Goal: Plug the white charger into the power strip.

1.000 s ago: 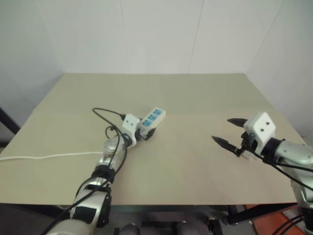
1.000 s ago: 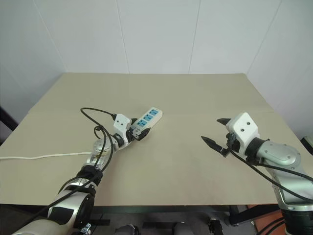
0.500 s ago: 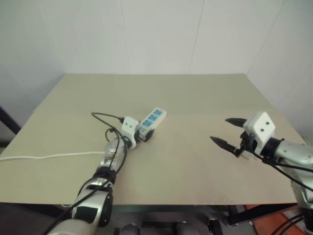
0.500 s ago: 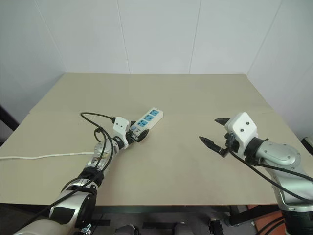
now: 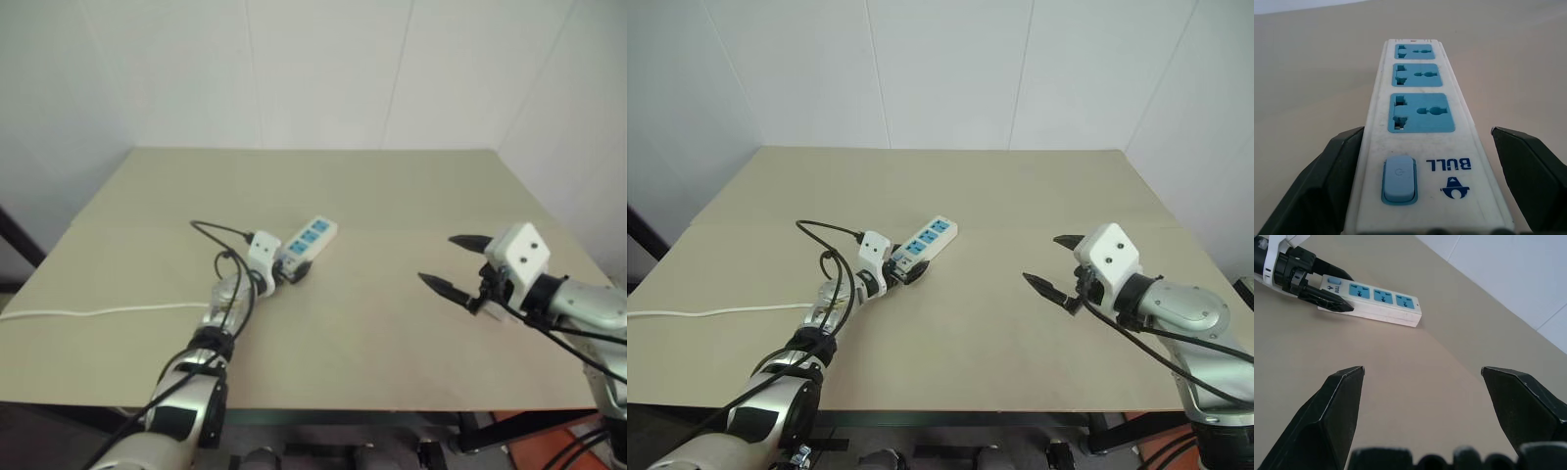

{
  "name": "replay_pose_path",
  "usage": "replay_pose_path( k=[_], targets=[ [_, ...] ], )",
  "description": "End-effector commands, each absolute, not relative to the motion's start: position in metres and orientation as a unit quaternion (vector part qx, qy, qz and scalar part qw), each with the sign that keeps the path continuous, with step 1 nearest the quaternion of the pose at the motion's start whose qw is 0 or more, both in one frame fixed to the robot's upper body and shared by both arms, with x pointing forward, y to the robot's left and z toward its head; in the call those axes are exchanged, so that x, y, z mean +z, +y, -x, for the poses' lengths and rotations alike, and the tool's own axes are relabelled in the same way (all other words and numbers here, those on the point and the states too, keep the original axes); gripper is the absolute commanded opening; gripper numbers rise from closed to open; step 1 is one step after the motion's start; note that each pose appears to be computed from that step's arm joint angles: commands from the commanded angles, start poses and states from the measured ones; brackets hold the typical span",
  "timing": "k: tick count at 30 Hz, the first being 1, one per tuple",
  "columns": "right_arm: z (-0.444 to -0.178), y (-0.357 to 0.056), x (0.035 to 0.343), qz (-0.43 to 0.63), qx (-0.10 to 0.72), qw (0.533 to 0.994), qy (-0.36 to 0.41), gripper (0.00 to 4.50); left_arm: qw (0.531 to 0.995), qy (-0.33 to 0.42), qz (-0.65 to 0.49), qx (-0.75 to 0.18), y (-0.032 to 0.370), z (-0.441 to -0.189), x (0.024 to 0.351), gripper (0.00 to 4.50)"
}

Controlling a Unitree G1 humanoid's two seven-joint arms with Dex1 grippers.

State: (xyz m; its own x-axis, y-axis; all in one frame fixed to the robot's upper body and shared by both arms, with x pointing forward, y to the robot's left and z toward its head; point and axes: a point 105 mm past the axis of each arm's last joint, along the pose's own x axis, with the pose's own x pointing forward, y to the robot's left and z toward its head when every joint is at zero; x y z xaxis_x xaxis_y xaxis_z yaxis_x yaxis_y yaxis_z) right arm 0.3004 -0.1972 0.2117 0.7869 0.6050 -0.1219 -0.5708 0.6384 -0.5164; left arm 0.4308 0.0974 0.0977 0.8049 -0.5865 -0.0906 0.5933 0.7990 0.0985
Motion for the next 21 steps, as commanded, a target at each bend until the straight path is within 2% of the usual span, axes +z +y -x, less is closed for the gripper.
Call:
replay_pose_path(
  k=[1, 21],
  targets=[
    [-0.2972, -0.1940, 0.2274, 0.286, 0.324, 0.900, -0.057, 4.50, 0.941, 0.064, -0.073, -0.325, 0.0913, -0.4261, 0.0799, 4.46],
    [-0.3012, -0.1877, 0.2336, 0.285, 0.336, 0.895, -0.070, 4.50, 0.932, 0.092, -0.088, -0.339, 0.0889, -0.4274, 0.0772, 4.46]
  ],
)
